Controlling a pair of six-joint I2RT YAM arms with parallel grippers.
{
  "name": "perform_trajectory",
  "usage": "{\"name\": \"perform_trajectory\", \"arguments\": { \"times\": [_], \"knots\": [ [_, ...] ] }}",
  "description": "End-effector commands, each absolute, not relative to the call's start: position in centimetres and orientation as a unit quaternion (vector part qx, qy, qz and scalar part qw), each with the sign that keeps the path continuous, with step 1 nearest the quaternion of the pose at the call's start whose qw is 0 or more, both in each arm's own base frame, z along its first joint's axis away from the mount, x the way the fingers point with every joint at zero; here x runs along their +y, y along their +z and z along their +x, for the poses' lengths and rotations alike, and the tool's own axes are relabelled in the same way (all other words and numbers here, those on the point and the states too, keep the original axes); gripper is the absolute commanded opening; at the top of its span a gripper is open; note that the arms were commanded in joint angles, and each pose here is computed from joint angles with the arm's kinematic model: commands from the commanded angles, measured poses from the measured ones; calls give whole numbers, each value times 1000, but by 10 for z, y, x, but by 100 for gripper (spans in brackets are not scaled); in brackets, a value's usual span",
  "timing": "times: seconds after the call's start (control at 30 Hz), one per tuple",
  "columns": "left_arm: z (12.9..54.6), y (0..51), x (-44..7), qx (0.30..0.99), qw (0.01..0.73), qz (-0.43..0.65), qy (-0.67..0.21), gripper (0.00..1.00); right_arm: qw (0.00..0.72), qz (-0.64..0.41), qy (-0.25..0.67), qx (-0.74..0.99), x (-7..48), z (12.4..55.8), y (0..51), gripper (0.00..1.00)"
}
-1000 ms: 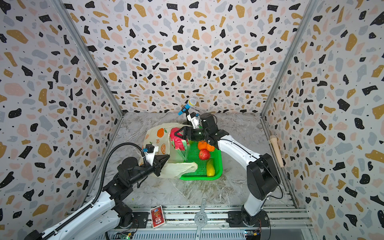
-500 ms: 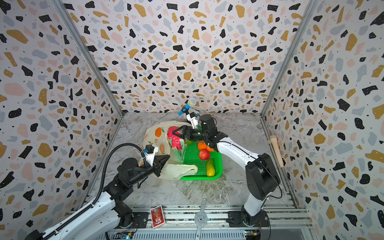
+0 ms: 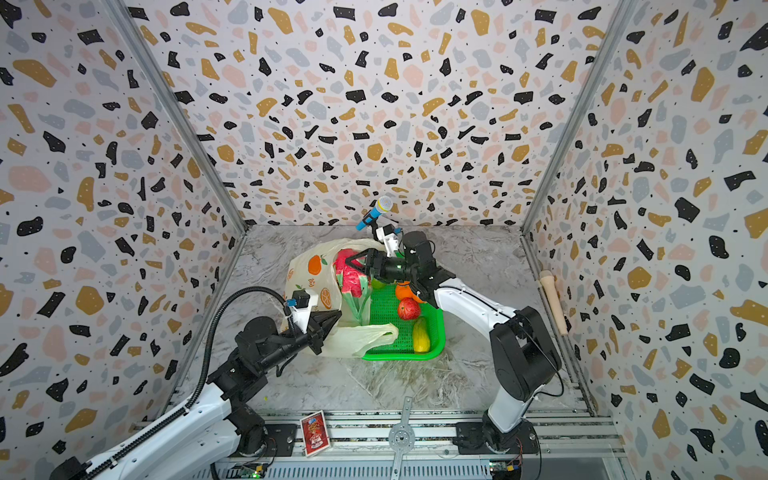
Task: Place the fruits into the plastic bag
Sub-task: 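Carry the dragon fruit over the bag mouth held by the left gripper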
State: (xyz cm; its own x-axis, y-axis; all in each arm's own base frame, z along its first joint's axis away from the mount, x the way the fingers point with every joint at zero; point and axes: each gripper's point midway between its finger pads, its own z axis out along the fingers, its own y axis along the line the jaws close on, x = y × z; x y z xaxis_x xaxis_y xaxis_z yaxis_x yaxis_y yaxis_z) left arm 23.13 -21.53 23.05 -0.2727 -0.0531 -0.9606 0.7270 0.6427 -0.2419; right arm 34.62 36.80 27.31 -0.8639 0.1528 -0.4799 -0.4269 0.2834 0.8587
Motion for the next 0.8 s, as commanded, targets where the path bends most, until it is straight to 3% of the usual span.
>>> {"name": "perform_trajectory", "arguments": {
  "times": [0.0,0.77],
  "knots": [
    [228,245,-219,690,576,242,-365,0,301,-88,630,711,357,342,330,0],
    [230,310,-221,607,633,184,-445,0,241,-153,585,759,382,307,259,0]
  ]
}}
